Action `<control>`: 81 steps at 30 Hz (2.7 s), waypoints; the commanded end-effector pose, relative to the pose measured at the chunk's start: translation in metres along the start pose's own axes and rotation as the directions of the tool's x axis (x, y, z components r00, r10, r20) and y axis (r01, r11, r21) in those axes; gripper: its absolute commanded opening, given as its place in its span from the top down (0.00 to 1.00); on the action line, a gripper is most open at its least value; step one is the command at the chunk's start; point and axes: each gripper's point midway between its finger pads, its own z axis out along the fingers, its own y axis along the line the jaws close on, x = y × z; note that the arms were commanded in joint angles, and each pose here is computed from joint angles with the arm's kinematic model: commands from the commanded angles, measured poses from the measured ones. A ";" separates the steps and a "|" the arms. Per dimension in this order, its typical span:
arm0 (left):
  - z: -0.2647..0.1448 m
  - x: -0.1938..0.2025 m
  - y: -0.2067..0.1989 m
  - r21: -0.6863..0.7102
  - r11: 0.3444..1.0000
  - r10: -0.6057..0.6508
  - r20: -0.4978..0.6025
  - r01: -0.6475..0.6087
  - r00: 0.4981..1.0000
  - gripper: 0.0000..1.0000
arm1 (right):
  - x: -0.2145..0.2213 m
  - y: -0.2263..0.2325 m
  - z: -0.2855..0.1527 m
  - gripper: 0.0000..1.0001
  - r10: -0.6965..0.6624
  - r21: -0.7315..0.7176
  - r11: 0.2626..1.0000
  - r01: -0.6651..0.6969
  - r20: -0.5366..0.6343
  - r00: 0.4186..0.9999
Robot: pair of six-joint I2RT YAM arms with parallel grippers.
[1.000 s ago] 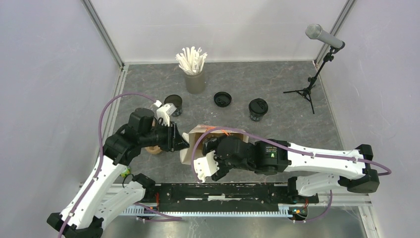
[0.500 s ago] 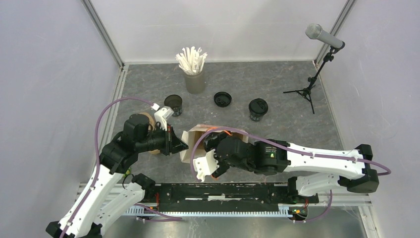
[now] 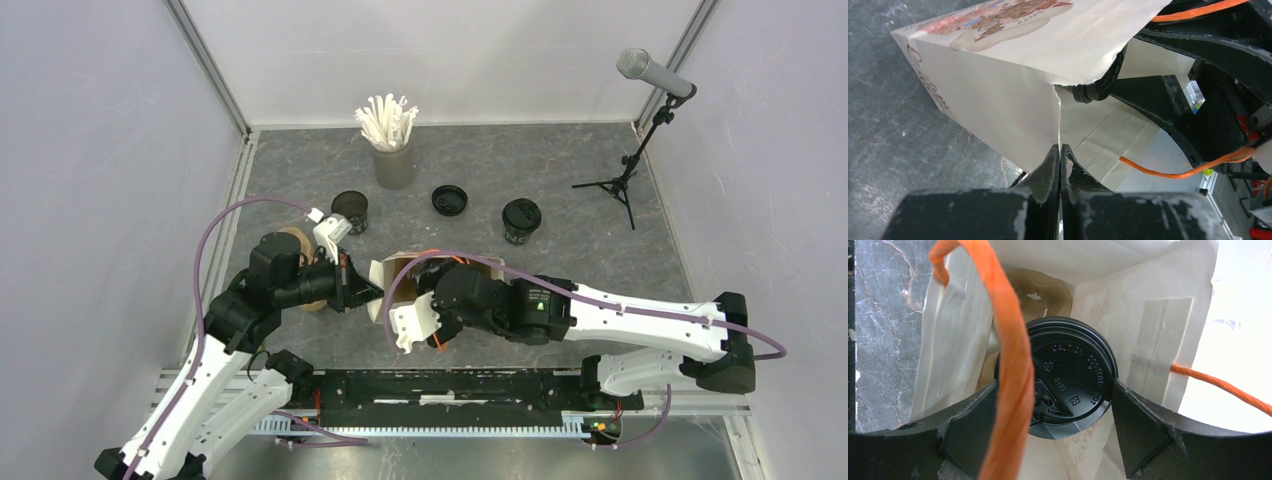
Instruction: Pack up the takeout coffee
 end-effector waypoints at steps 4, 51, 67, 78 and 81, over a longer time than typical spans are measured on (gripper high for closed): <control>0.002 -0.026 -0.005 0.031 0.982 0.182 0.100 -0.186 0.978 0.98 | -0.009 -0.025 -0.007 0.36 0.008 0.047 0.999 -0.011 0.061 0.998; 0.016 -0.022 0.031 -0.143 0.986 0.083 -0.026 -0.086 0.996 0.40 | 0.036 -0.027 0.029 0.37 0.000 0.095 0.995 0.002 -0.026 1.000; 0.021 -0.038 0.022 -0.110 0.991 0.078 0.023 -0.075 0.997 0.74 | 0.045 -0.036 0.027 0.38 -0.027 0.104 0.994 0.032 -0.046 0.999; 0.022 -0.033 0.014 -0.050 0.994 0.101 0.023 -0.099 0.995 0.94 | 0.072 -0.042 0.041 0.37 -0.079 0.065 0.994 0.083 -0.069 0.994; 0.022 -0.032 0.015 -0.049 0.993 0.111 0.020 -0.110 0.994 0.95 | 0.069 -0.044 0.042 0.37 -0.109 0.049 0.993 0.112 -0.059 0.992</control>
